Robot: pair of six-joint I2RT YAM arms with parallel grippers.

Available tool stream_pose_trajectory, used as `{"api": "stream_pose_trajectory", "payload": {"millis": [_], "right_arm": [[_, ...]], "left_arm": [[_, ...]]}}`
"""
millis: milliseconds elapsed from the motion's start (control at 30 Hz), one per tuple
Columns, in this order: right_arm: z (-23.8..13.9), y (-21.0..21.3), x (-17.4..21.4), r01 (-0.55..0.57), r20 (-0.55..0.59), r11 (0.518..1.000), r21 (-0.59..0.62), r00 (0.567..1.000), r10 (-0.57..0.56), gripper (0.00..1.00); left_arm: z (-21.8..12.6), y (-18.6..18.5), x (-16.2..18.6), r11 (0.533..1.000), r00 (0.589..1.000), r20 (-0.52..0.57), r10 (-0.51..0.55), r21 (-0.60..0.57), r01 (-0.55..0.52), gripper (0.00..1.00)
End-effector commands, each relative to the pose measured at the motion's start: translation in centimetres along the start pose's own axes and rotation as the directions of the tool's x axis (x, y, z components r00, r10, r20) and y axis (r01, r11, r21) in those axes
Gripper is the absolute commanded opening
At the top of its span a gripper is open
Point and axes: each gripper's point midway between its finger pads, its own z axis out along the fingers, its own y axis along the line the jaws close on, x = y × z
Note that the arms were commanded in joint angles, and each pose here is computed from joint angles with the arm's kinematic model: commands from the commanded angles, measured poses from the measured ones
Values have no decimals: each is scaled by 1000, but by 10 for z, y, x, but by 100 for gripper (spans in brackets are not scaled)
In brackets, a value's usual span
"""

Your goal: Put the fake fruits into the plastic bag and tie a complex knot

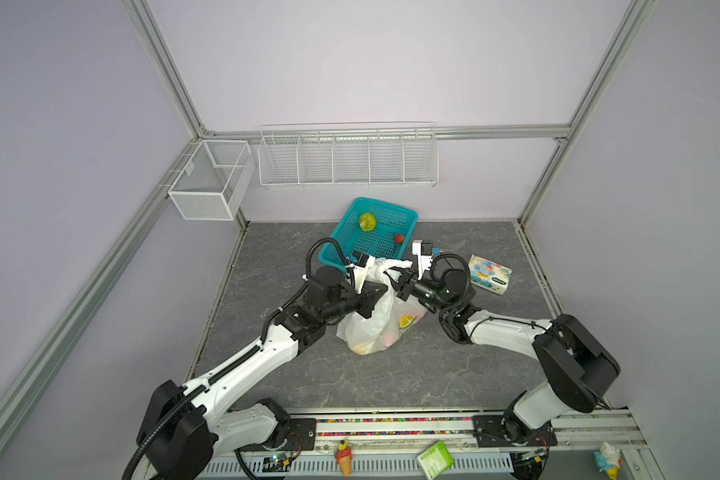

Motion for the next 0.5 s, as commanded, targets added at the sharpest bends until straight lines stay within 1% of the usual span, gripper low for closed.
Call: {"api": "stream_pose_trajectory", "payload": {"millis": [0, 100, 133, 233, 300, 400, 467], "right_arm": [[0, 21, -22, 10, 62, 999, -53, 998, -7, 7], [-4, 22, -23, 28, 56, 998, -61, 998, -24, 7], [-5, 22, -22, 37, 49, 997, -68, 998, -34, 6], [-9, 23, -18, 60, 22, 993, -103, 998, -58, 7], [-12, 23, -16, 74, 11, 990, -118, 997, -73, 7], [-15, 23, -14, 100, -8, 985, -140, 995, -102, 7], [-16, 25, -13, 110, -20, 982, -154, 993, -114, 7]], "left_arm": [[7, -6, -28, 999, 991, 136, -9, 36, 4, 6], [8, -3, -20, 999, 991, 135, -2, 33, -3, 14], [6, -2, -16, 1000, 992, 125, 7, 29, -11, 17], [0, -3, -9, 999, 994, 105, 31, 25, -34, 33], [-8, -3, -6, 999, 995, 90, 40, 22, -42, 40], [-22, 4, -4, 1000, 997, 70, 17, -20, -16, 45], [-33, 5, -5, 1000, 998, 61, 8, -24, -7, 48]]}}
